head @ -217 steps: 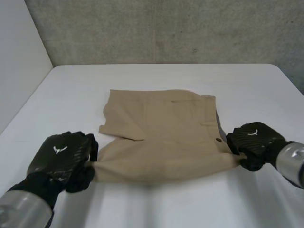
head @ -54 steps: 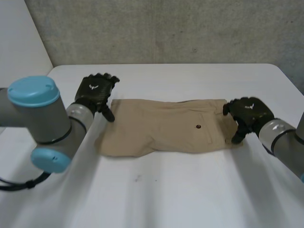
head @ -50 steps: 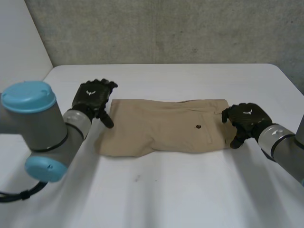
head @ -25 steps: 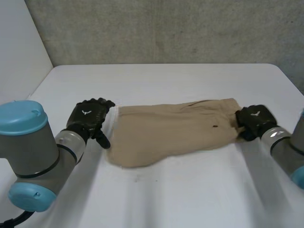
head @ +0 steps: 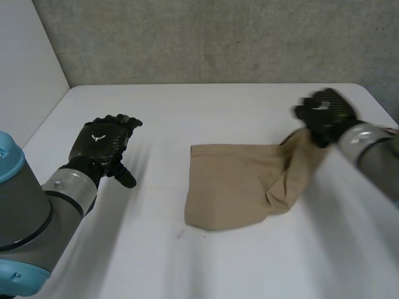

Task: Fold the shorts.

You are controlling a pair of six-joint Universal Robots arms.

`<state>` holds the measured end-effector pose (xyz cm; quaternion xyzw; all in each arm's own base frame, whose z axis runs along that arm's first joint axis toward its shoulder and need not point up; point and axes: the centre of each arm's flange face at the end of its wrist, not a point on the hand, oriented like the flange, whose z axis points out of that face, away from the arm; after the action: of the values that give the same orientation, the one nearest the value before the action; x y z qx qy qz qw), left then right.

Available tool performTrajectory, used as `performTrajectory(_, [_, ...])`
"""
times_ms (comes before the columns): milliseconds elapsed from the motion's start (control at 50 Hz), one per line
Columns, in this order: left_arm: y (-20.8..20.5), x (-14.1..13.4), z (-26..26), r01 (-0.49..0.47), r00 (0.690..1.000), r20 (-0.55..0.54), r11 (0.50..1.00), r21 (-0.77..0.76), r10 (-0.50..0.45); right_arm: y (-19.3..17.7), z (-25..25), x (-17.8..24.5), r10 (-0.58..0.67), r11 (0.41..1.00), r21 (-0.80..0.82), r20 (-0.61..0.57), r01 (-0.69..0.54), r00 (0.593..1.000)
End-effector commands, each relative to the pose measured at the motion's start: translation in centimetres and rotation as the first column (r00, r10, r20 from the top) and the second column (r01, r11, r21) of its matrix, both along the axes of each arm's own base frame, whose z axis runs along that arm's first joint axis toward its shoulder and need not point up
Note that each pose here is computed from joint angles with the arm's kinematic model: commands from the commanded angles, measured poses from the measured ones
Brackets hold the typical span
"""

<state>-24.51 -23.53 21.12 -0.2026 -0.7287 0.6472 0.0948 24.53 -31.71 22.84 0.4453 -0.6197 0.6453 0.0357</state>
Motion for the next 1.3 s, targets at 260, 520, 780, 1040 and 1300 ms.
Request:
performTrajectory(260, [-0.9, -0.9, 1.6, 0.009, 0.998, -0.06, 0.999, -0.046, -0.012, 13.7, -5.7, 11.0, 0.586, 0.801, 0.17, -0.021, -0.574, 0.81])
performTrajectory(520, [-1.0, -8.5, 0.5, 0.171, 0.979, -0.111, 0.985, -0.037, -0.174, 5.5, -1.0, 6.6, 0.037, 0.905, 0.364, 0.451, -0.222, 0.892])
performTrajectory(780, [1.5, -11.0, -9.2, 0.047, 0.995, 0.075, 0.964, 0.264, -0.069, 2.8, -8.9, 6.5, -0.081, 0.843, 0.538, 0.17, -0.023, 0.982])
performTrajectory(1040, [1.5, -10.8, -7.8, 0.049, 0.995, 0.076, 0.965, 0.259, -0.071, 3.0, -6.6, 5.8, -0.058, 0.908, 0.419, 0.09, 0.016, 0.994])
performTrajectory(1300, [-0.8, -5.4, 9.3, -0.068, 0.982, -0.18, 0.995, -0.068, 0.055, 2.9, 6.8, 3.0, -0.184, 0.982, 0.12, 0.465, 0.144, 0.866])
